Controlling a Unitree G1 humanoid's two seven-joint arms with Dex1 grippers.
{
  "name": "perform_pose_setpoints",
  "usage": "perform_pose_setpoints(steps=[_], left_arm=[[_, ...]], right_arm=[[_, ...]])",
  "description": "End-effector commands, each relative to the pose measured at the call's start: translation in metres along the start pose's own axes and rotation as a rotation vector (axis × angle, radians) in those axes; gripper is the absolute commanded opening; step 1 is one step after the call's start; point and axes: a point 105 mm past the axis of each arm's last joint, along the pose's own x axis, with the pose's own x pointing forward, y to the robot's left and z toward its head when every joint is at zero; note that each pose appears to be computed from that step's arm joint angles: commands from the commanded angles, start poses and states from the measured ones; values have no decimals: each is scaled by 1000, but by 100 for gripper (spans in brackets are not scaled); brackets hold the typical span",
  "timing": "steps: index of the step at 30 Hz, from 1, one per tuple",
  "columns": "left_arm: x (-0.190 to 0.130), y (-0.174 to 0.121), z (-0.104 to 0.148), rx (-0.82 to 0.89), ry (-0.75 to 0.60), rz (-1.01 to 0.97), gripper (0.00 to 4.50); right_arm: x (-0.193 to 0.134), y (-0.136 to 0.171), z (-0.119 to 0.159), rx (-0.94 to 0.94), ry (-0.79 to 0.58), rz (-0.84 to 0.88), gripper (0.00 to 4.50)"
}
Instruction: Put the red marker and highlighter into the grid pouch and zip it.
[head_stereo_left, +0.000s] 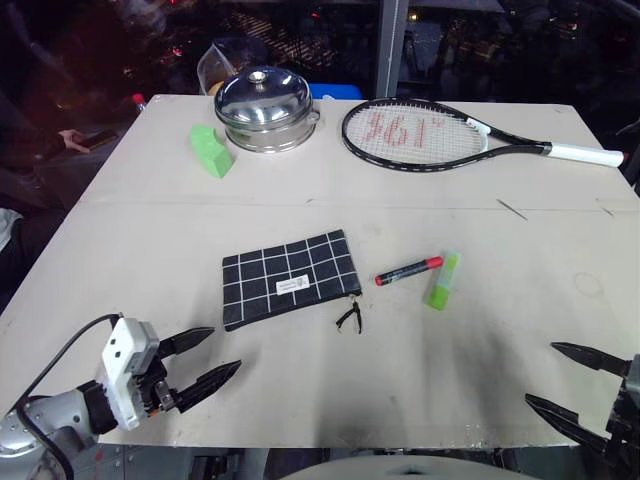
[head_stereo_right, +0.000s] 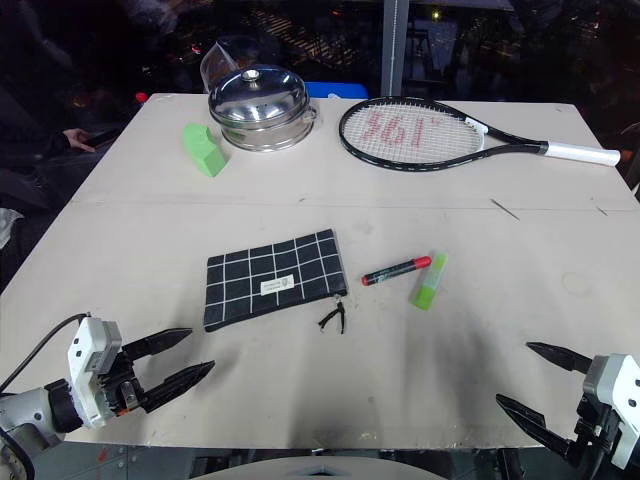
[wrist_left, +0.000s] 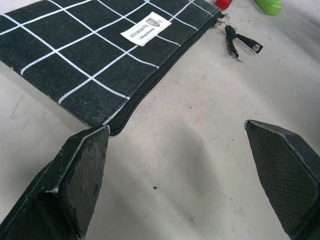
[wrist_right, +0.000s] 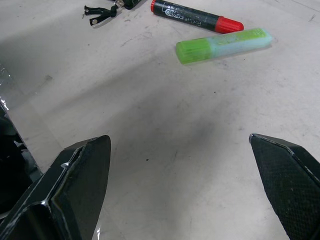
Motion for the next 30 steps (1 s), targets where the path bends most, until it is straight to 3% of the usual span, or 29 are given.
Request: perform_pose_setpoints(steps=[1,6,11,15,21,30], left_arm=[[1,3,14,30,-44,11,441],[2,24,34,302,-62,116,441],[-5,41,26,779,88,241,441],[-1,47,15,1093,136,235,441],[25,57,-4,1321,124,216,441],[83,63,23,1426,-25,242,441]], right_arm=[[10,-5,24,-52,-79,-2,450],[45,9,77,-157,-251,135,450],[60,28,89,-191,-259,305,450],[69,29,91,-193,-279,318,450],[70,27,87,-190,-282,291,450],[64,27,80,-186,-277,237,450]])
